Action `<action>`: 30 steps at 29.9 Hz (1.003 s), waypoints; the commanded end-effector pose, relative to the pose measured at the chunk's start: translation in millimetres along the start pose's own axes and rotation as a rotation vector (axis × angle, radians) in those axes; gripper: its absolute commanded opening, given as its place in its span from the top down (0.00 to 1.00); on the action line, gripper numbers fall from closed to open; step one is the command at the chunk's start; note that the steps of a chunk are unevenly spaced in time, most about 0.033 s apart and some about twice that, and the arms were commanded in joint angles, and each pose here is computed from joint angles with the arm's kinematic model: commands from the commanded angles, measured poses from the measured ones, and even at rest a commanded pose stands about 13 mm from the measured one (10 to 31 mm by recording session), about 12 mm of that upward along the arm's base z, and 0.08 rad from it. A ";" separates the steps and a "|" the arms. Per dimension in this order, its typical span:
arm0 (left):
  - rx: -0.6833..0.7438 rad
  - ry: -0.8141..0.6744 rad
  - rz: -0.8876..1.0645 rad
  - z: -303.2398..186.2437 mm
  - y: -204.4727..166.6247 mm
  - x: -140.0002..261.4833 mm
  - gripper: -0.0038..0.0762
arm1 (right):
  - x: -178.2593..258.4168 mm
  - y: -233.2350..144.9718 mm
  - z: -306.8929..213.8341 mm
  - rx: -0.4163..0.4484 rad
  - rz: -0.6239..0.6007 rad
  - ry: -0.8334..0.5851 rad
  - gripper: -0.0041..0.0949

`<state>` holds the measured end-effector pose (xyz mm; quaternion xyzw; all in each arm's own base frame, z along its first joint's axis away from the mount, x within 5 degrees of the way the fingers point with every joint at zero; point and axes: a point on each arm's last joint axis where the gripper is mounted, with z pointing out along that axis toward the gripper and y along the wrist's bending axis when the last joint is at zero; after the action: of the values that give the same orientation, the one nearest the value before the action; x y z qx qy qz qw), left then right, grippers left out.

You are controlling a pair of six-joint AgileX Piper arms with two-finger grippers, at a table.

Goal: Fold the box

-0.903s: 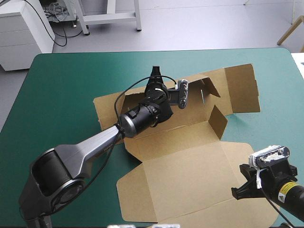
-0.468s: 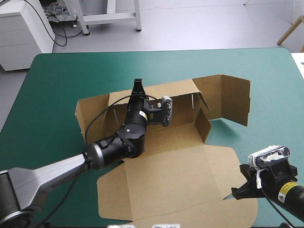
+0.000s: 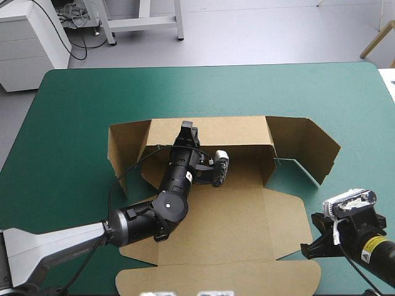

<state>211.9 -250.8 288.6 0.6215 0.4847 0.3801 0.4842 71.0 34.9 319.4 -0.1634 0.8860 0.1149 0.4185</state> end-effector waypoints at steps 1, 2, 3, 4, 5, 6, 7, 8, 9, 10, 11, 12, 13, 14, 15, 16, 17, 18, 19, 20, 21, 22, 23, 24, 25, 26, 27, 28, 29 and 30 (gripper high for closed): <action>-0.106 -0.003 0.010 -5.5 19.6 0.6 0.96 | -11.1 0.9 -4.6 -0.006 -0.010 -0.082 0.98; -0.107 -0.006 0.018 -4.6 18.6 -0.4 0.96 | -11.3 0.9 -4.6 -0.007 -0.010 -0.085 0.98; -0.106 -0.007 0.024 -3.7 17.5 -1.2 0.96 | -11.7 1.0 -4.7 -0.007 -0.010 -0.089 0.98; -0.106 -0.008 0.032 -2.6 16.3 -2.1 0.96 | -11.9 1.0 -4.7 -0.008 -0.010 -0.092 0.98; -0.105 -0.008 0.036 -1.8 15.1 -2.7 0.96 | -11.9 1.0 -4.7 -0.008 -0.010 -0.092 0.97; -0.102 -0.005 0.040 -0.7 13.7 -3.3 0.96 | -11.9 1.0 -4.7 -0.008 -0.010 -0.092 0.95; -0.099 -0.003 0.043 0.2 12.4 -3.8 0.96 | -12.1 1.0 -4.3 -0.008 -0.010 -0.090 0.92; -0.097 -0.001 0.045 1.3 11.5 -3.8 0.96 | -12.1 1.0 -4.3 -0.008 -0.010 -0.090 0.87; -0.097 -0.002 0.048 1.5 11.1 -4.1 0.96 | -12.1 1.0 -4.3 -0.008 -0.010 -0.090 0.82; -0.098 -0.001 0.048 1.5 11.2 -4.0 0.96 | -12.1 1.0 -4.3 -0.008 -0.010 -0.090 0.73; -0.099 -0.001 0.051 1.5 11.3 -4.1 0.96 | -12.6 1.0 -4.3 -0.007 -0.012 -0.096 0.63; -0.106 -0.001 0.057 1.4 11.9 -4.1 0.96 | -12.8 1.0 -4.4 -0.007 -0.012 -0.098 0.53; -0.109 0.005 0.056 1.4 12.2 -3.5 0.96 | -13.0 1.1 -4.4 -0.008 -0.006 -0.100 0.38; -0.112 0.012 0.056 1.3 12.5 -3.0 0.96 | -13.2 1.1 -4.4 -0.009 -0.003 -0.103 0.29; -0.117 0.020 0.056 1.3 13.0 -2.2 0.96 | -13.8 1.2 -4.5 -0.010 -0.001 -0.109 0.20; -0.122 0.030 0.055 1.2 13.5 -1.3 0.96 | -14.5 1.3 -4.5 -0.011 0.005 -0.116 0.13; -0.126 0.038 0.055 1.1 13.9 -0.6 0.96 | -16.0 1.4 -5.1 -0.012 0.004 -0.131 0.09; -0.129 0.044 0.054 1.1 14.2 0.0 0.96 | -18.3 1.3 -6.3 -0.012 0.008 -0.150 0.07; -0.131 0.049 0.054 1.0 14.4 0.3 0.96 | -22.0 1.2 -7.1 -0.009 0.009 -0.175 0.07; -0.135 0.055 0.054 0.9 14.7 0.9 0.96 | -26.7 1.1 -9.5 -0.006 0.010 -0.200 0.07; -0.137 0.059 0.053 0.9 14.9 1.3 0.96 | -31.5 0.9 -10.7 0.001 0.012 -0.215 0.07; -0.138 0.061 0.053 0.9 15.0 1.5 0.96 | -38.4 0.6 -12.5 0.011 0.016 -0.232 0.07; -0.138 0.061 0.053 0.9 15.0 1.5 0.96 | -46.4 0.2 -13.6 0.023 0.024 -0.245 0.07; -0.138 0.061 0.053 0.9 15.0 1.5 0.96 | -55.3 -0.1 -13.7 0.037 0.026 -0.258 0.07; -0.138 0.061 0.053 0.9 15.0 1.5 0.96 | -63.1 -0.4 -13.1 0.051 0.019 -0.269 0.07; -0.139 0.063 0.053 0.8 15.0 1.6 0.96 | -73.0 -0.7 -11.1 0.070 0.006 -0.272 0.07; -0.141 0.068 0.053 0.8 15.3 2.1 0.96 | -83.5 -0.9 -8.5 0.090 -0.003 -0.272 0.07; -0.143 0.071 0.053 0.7 15.5 2.4 0.96 | -94.4 -1.2 -5.4 0.111 -0.007 -0.268 0.07; -0.146 0.076 0.053 0.7 15.7 2.8 0.96 | -103.4 -1.4 -2.6 0.129 -0.008 -0.265 0.07; -0.146 0.076 0.053 0.7 15.7 2.8 0.96 | -114.9 -1.5 1.7 0.150 -0.020 -0.256 0.07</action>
<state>217.4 -253.7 279.3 0.6160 0.4789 0.4096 0.4728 117.0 47.9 379.7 -0.1237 0.8536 0.0859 0.4988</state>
